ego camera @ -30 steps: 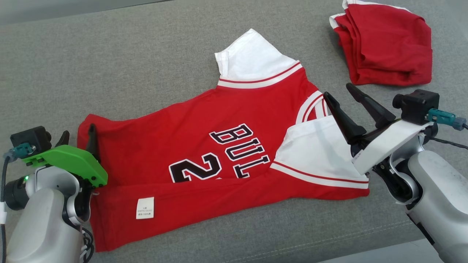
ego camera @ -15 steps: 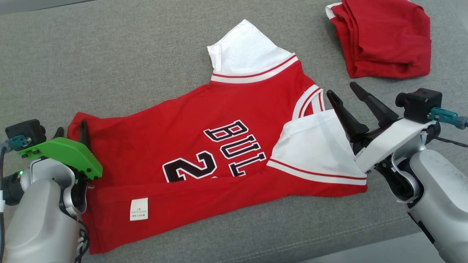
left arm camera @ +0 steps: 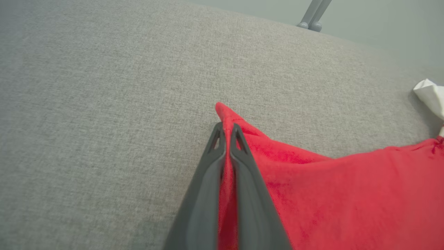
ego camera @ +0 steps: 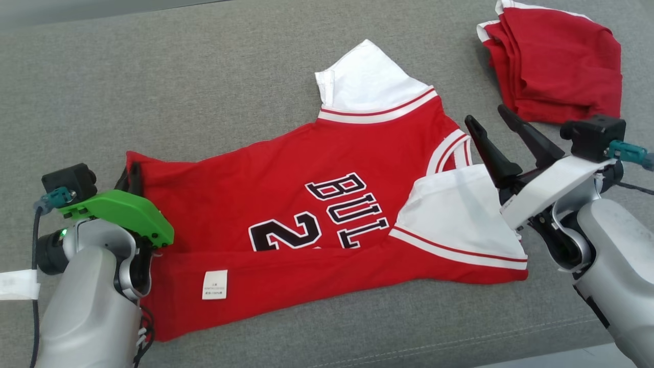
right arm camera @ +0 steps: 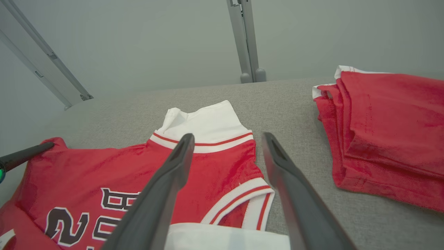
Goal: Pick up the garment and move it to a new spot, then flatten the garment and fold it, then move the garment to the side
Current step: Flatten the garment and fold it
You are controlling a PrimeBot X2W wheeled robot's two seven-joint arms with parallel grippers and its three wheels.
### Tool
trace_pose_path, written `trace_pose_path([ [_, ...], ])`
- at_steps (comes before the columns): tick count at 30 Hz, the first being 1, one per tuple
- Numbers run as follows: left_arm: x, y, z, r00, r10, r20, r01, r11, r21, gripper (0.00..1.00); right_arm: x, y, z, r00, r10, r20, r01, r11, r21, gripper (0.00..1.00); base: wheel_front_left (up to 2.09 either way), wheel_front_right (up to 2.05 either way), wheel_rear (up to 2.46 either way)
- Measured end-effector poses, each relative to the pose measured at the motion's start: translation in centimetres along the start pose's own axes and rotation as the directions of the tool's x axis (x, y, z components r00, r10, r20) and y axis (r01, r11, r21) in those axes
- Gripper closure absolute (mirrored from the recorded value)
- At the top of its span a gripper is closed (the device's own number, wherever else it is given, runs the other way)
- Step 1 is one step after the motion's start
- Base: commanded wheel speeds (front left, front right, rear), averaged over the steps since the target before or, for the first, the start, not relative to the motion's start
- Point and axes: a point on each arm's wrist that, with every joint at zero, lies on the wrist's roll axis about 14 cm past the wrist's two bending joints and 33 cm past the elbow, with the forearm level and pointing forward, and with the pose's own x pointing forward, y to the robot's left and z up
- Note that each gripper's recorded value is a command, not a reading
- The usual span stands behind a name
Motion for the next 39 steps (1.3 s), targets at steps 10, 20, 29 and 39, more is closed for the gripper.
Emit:
trace_pose_path([
  [10,-1.7,-2.2,3.3,0.985,-0.046,0.168,0.066,0.991,-0.117,1.0,4.2,0.8,2.3,0.997,0.06,-0.04,-0.062,0.995,-0.073,0.0,0.0,0.0,0.0],
  [20,-3.0,-1.4,5.0,0.96,-0.038,0.279,0.076,0.989,-0.129,1.0,10.3,-0.3,3.7,0.983,0.053,-0.175,-0.08,0.985,-0.154,0.0,0.0,0.0,0.0],
  [29,-3.1,-0.9,4.8,0.955,-0.055,0.293,0.089,0.99,-0.106,1.0,14.5,-2.0,0.1,0.936,0.013,-0.351,-0.073,0.984,-0.16,0.0,0.0,0.0,0.0],
  [39,-2.3,0.6,3.2,0.965,-0.018,0.26,0.056,0.988,-0.14,1.0,17.8,-0.5,-6.0,0.872,0.052,-0.487,-0.148,0.976,-0.161,0.0,0.0,0.0,0.0],
])
